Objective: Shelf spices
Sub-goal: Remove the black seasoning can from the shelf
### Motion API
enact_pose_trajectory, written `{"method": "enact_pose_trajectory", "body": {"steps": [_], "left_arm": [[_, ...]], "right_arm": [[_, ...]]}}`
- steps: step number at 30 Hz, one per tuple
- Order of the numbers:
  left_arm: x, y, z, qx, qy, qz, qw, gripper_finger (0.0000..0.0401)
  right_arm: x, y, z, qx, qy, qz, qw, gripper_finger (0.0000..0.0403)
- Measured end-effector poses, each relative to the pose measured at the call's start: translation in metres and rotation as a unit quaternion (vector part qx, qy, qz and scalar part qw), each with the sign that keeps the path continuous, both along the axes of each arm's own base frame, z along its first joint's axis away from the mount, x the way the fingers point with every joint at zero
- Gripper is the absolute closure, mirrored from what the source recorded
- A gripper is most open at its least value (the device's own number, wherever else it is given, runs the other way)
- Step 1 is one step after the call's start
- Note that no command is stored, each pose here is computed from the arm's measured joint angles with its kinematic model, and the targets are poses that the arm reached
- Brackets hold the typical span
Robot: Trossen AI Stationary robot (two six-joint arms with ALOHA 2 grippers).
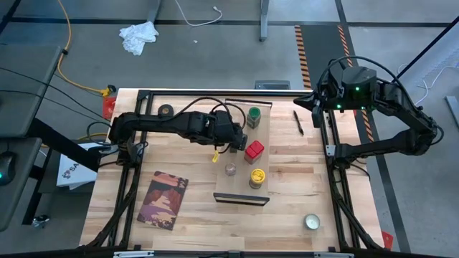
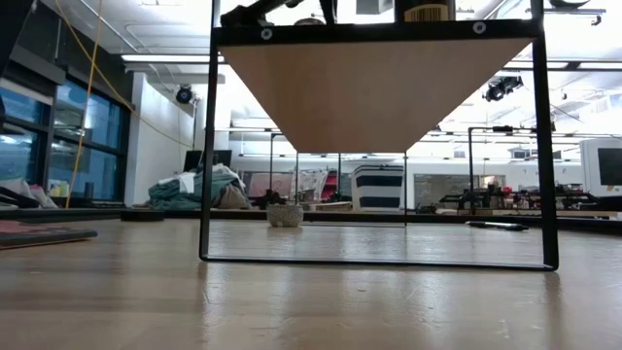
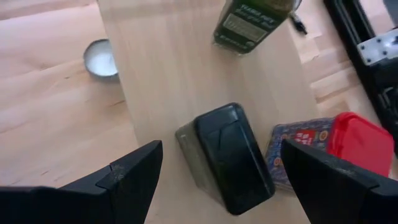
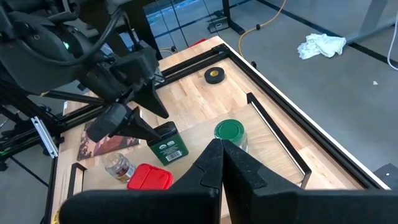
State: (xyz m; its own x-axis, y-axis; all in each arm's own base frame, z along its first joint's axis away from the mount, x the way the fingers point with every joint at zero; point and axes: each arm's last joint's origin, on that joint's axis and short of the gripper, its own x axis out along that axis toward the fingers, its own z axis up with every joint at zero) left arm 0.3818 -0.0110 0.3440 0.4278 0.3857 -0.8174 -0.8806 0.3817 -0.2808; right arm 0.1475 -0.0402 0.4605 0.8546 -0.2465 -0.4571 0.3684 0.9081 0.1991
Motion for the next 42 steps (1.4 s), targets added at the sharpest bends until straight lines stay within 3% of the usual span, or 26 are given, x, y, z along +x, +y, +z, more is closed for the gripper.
{"method": "enact_pose_trajectory", "body": {"steps": [17, 22, 26, 29, 36, 40, 42], "left_arm": [[0.008, 0.001, -0.035, -0.021, -0.009, 0.02, 1.0, 0.0094], [0.009, 0.001, -0.035, -0.017, -0.015, 0.021, 1.0, 0.0154], [0.006, -0.003, -0.032, 0.0, -0.01, 0.007, 1.0, 0.0242], [-0.011, -0.005, -0.012, 0.022, -0.009, -0.007, 1.0, 0.0293], [-0.106, -0.01, 0.063, 0.12, -0.005, -0.041, 0.992, 0.0293], [-0.154, -0.013, 0.075, 0.119, 0.059, -0.057, 0.99, 0.0288], [-0.159, -0.018, 0.068, 0.114, 0.08, -0.08, 0.987, 0.0272]], "right_arm": [[0.0, 0.0, 0.0, -0.003, 0.001, 0.002, 1.0, 0.0402], [0.0, 0.0, 0.0, -0.003, 0.001, 0.002, 1.0, 0.0402], [0.0, 0.0, 0.0, -0.003, 0.001, 0.002, 1.0, 0.0402], [0.0, 0.0, 0.0, -0.003, 0.001, 0.002, 1.0, 0.0402], [0.0, 0.0, 0.0, -0.003, 0.001, 0.002, 1.0, 0.0402], [0.0, 0.0, 0.0, -0.003, 0.001, 0.002, 1.0, 0.0402], [0.0, 0.0, 0.0, -0.003, 0.001, 0.002, 1.0, 0.0402]]}}
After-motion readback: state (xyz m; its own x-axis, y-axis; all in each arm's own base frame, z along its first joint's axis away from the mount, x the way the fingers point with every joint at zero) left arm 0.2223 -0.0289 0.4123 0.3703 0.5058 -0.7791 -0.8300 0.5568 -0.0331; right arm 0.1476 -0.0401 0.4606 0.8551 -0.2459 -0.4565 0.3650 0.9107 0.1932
